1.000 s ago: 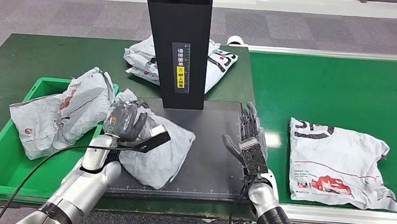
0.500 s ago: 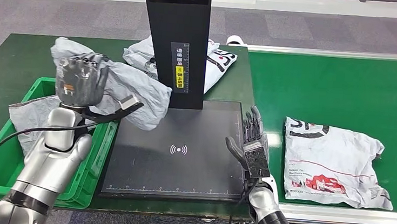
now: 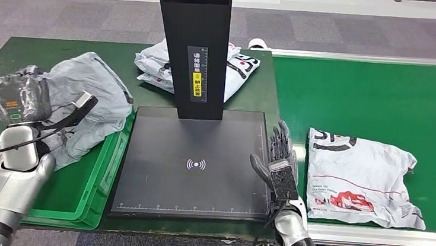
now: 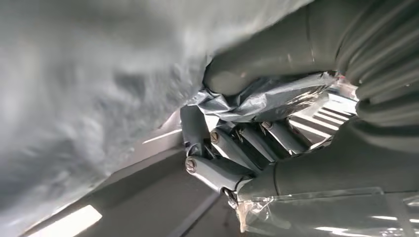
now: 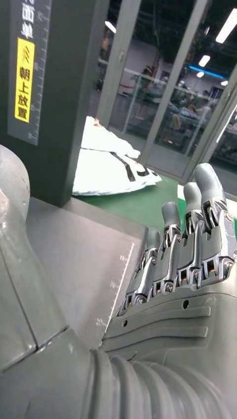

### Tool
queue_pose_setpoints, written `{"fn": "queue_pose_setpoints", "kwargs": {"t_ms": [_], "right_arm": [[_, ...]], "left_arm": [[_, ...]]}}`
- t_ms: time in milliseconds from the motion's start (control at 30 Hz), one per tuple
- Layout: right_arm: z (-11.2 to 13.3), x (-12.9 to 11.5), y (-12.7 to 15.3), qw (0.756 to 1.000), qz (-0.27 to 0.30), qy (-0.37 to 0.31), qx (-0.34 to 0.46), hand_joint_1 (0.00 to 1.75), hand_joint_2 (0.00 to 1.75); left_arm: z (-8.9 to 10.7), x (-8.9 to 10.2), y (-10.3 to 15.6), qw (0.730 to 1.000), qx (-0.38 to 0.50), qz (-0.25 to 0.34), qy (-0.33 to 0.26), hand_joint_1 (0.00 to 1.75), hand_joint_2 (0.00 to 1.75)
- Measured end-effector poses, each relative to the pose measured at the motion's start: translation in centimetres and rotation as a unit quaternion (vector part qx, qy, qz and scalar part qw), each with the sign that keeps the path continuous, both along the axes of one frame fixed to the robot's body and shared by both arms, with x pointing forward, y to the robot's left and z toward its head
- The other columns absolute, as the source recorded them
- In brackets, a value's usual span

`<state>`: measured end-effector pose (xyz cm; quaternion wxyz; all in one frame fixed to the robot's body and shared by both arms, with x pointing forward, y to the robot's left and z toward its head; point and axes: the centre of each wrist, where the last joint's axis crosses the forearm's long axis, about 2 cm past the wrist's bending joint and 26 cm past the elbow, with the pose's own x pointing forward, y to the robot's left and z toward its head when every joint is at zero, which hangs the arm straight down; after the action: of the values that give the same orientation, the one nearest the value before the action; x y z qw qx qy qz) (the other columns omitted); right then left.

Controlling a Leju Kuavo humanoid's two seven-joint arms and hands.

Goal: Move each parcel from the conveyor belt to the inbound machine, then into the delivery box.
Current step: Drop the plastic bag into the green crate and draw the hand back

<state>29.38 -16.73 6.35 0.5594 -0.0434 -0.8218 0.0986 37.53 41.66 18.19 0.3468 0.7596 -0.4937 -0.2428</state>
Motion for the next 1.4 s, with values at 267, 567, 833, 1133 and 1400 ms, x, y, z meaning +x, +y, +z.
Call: {"fn": "queue_pose_setpoints", "kwargs": {"t_ms": [267,567,833,1133,1400], "right_arm": [[0.0,-0.2,-0.2,1.000,-0.004,0.004,-0.008,0.00,1.75],[0.1,-0.1,-0.2,1.000,0.005,0.008,-0.022,0.00,1.75],[0.1,0.4,-0.7,1.000,0.005,0.012,-0.026,0.00,1.75],[-0.1,0.6,-1.1,0.999,0.007,0.019,-0.030,0.00,1.75],[-0.3,0.6,-1.3,0.999,0.006,0.021,-0.033,0.00,1.75]], "left_arm": [[-2.5,-0.5,6.0,0.991,0.002,0.096,0.096,0.61,1.75],[-2.8,1.2,5.2,0.982,-0.017,0.073,0.171,0.00,1.75],[-1.5,3.5,2.1,0.957,-0.206,-0.185,0.085,0.00,1.75],[-0.6,3.5,1.4,0.826,-0.402,-0.396,-0.001,0.00,1.75],[0.0,3.0,1.7,0.809,-0.404,-0.426,-0.015,0.00,1.75]]}}
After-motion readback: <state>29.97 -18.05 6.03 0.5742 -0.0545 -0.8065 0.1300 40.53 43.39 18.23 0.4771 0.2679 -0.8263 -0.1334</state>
